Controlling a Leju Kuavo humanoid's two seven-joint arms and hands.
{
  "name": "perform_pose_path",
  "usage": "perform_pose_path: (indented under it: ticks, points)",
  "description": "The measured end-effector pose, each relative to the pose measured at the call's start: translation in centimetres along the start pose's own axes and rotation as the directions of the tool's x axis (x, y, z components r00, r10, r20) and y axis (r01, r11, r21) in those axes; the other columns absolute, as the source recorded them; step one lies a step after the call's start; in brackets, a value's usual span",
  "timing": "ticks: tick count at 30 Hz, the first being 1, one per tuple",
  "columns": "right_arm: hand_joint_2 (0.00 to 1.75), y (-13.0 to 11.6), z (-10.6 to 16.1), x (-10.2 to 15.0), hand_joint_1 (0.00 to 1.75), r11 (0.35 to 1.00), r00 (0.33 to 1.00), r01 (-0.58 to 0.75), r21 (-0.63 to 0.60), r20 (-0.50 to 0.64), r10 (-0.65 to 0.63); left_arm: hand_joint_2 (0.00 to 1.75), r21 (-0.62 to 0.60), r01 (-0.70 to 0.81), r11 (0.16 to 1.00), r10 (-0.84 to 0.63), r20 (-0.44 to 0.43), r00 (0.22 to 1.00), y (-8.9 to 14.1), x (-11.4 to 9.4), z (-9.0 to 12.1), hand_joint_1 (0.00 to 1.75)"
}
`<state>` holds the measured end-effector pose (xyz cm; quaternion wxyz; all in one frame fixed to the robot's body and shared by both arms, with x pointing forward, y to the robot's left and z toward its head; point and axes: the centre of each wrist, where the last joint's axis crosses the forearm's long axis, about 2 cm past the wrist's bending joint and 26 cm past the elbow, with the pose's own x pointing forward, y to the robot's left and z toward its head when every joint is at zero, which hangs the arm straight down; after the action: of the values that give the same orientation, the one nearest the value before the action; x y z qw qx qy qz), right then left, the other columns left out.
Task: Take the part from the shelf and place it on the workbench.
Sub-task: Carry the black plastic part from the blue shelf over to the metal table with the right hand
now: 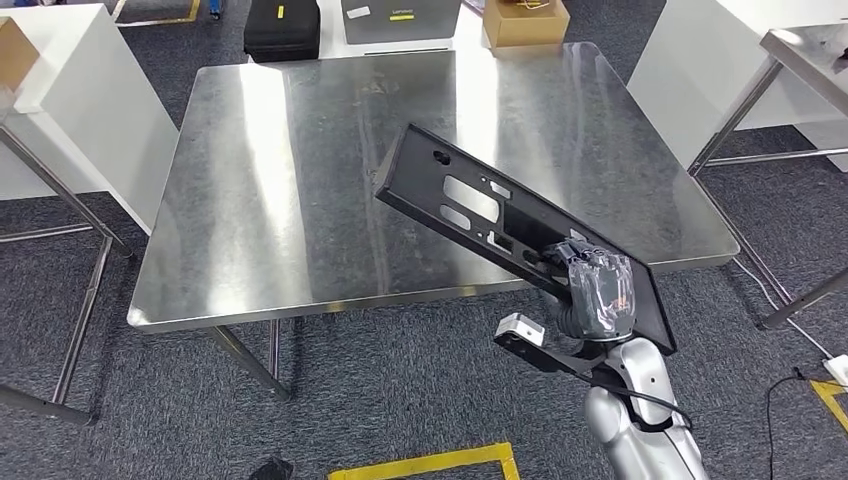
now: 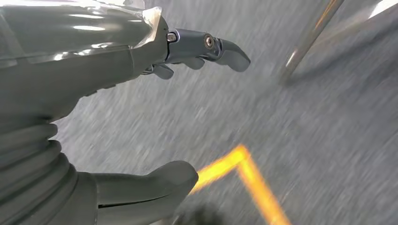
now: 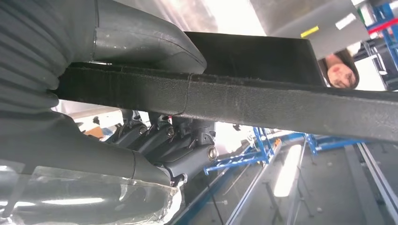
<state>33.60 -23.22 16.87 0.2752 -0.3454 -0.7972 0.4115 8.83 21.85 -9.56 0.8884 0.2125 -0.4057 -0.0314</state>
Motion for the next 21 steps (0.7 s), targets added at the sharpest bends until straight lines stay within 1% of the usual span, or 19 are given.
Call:
perform_pose_path:
  ticks: [3,6,9,11,15,21]
  points:
    - [1.75,-0.2,-1.6,-0.9,1.5,1.0,1.0,0.005,-0.009,0.017,-0.005,1.75,0.017,-0.01,1.0,0.01,0.029,1.0,-0.2,0.3,0.0,0.0]
    - [1.75,-0.3,-4.2,-1.2,1.5,1.0,0.999,0.004,-0.001,0.043,-0.004,1.75,0.003,-0.013,1.0,0.013,0.025,1.0,-0.4,0.4,0.0,0.0]
    - [1.75,-0.1,-7.2,-0.1,1.5,1.0,0.997,0.014,0.016,0.081,-0.015,1.75,-0.004,-0.007,1.0,0.007,0.023,1.0,-0.5,0.7,-0.1,0.0]
    - [1.75,0.3,-8.5,1.1,1.5,0.999,0.994,0.024,0.031,0.105,-0.027,1.75,-0.006,-0.003,1.0,0.003,0.021,1.0,-0.5,0.8,-0.1,0.0]
    - [1.75,0.8,-9.9,2.7,1.5,0.998,0.99,0.036,0.047,0.135,-0.042,1.75,-0.009,-0.002,1.0,0.002,0.019,1.0,-0.7,0.8,-0.1,0.0]
    - [1.75,1.2,-10.5,3.3,1.5,0.997,0.988,0.035,0.066,0.145,-0.044,1.75,-0.008,-0.002,1.0,0.002,0.018,1.0,-0.7,0.8,-0.1,0.0]
